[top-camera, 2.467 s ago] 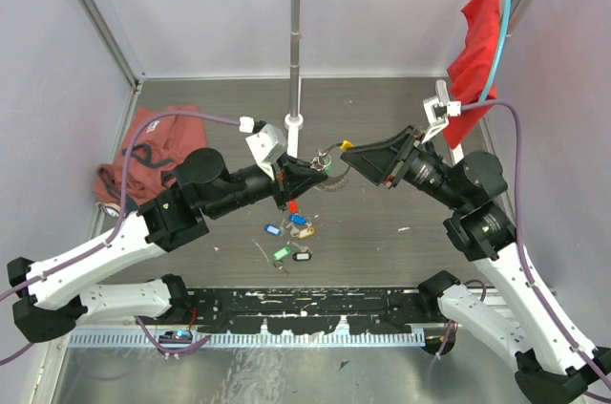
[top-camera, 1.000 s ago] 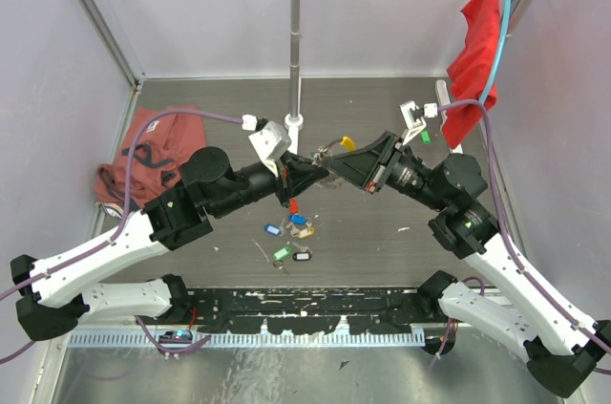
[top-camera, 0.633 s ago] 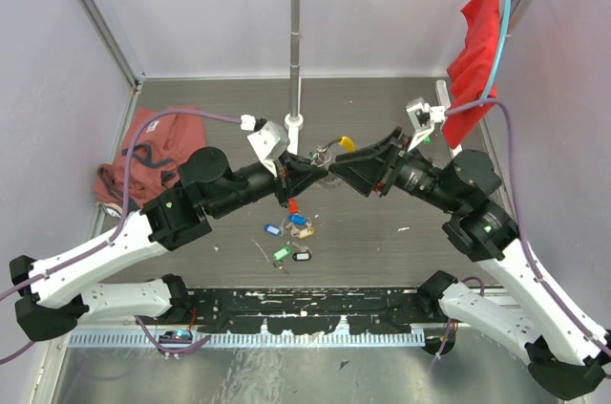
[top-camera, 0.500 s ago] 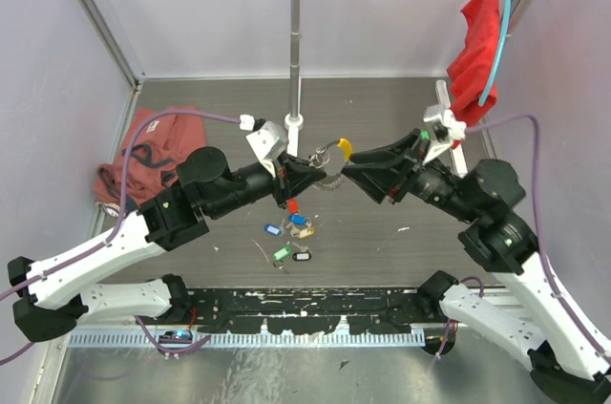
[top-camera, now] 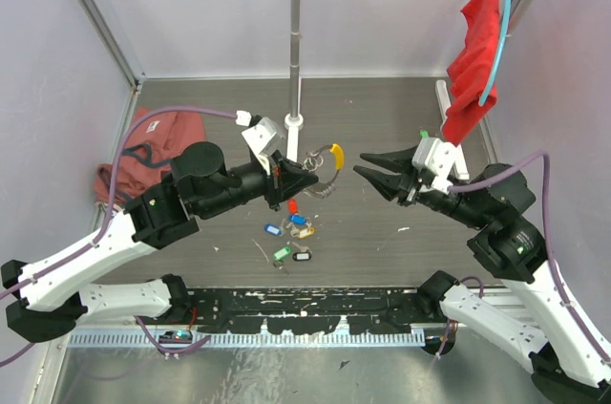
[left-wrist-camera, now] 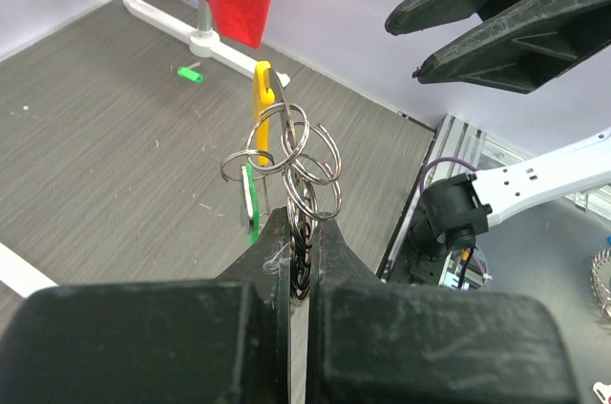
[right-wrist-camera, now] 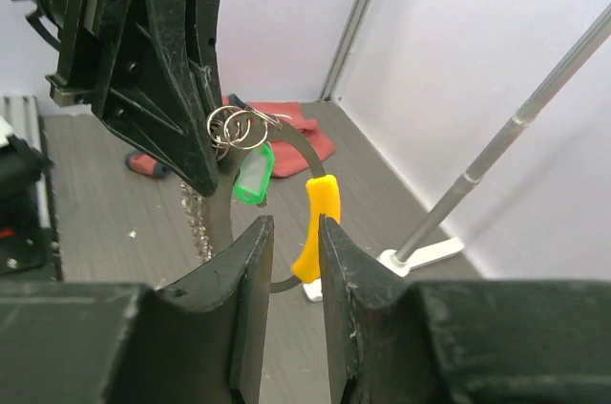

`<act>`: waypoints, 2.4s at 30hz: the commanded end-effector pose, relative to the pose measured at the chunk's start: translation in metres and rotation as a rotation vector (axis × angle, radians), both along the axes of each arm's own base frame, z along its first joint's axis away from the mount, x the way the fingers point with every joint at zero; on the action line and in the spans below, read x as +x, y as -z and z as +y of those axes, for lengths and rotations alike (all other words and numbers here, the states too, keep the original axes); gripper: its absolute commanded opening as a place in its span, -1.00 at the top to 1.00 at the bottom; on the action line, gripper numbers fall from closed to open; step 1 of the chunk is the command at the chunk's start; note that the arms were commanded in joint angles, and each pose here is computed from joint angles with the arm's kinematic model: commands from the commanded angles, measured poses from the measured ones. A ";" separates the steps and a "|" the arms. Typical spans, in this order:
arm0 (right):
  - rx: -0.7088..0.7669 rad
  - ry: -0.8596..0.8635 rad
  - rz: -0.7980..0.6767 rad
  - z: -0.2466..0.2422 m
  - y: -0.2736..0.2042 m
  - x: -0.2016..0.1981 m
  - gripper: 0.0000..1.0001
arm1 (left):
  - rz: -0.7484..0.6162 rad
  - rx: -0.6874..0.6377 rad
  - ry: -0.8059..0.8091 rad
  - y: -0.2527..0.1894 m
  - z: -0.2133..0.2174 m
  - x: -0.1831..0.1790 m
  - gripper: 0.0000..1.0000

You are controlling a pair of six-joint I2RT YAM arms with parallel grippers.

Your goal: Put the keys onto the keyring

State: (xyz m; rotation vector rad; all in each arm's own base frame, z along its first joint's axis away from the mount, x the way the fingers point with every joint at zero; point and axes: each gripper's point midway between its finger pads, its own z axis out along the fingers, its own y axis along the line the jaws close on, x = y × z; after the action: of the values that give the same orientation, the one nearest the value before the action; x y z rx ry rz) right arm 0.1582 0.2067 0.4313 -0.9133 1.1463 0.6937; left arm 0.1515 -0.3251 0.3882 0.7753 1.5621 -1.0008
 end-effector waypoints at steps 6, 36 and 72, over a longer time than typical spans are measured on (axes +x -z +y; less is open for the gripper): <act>-0.170 0.047 -0.361 -0.012 -0.007 0.003 0.36 | -0.005 -0.031 -0.005 -0.019 0.002 -0.001 1.00; -0.389 0.297 -0.855 0.036 -0.006 0.002 0.15 | 0.089 -0.003 -0.087 0.003 0.022 0.000 1.00; -0.475 0.185 -0.950 0.054 0.008 -0.008 0.41 | 0.115 0.004 0.052 0.004 0.003 -0.018 1.00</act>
State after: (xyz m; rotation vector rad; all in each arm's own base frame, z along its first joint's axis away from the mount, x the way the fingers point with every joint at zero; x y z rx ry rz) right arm 0.1537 0.2661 0.3979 -1.3707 0.5547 -0.1936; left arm 0.1362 -0.3204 0.3630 0.7887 1.7086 -1.0544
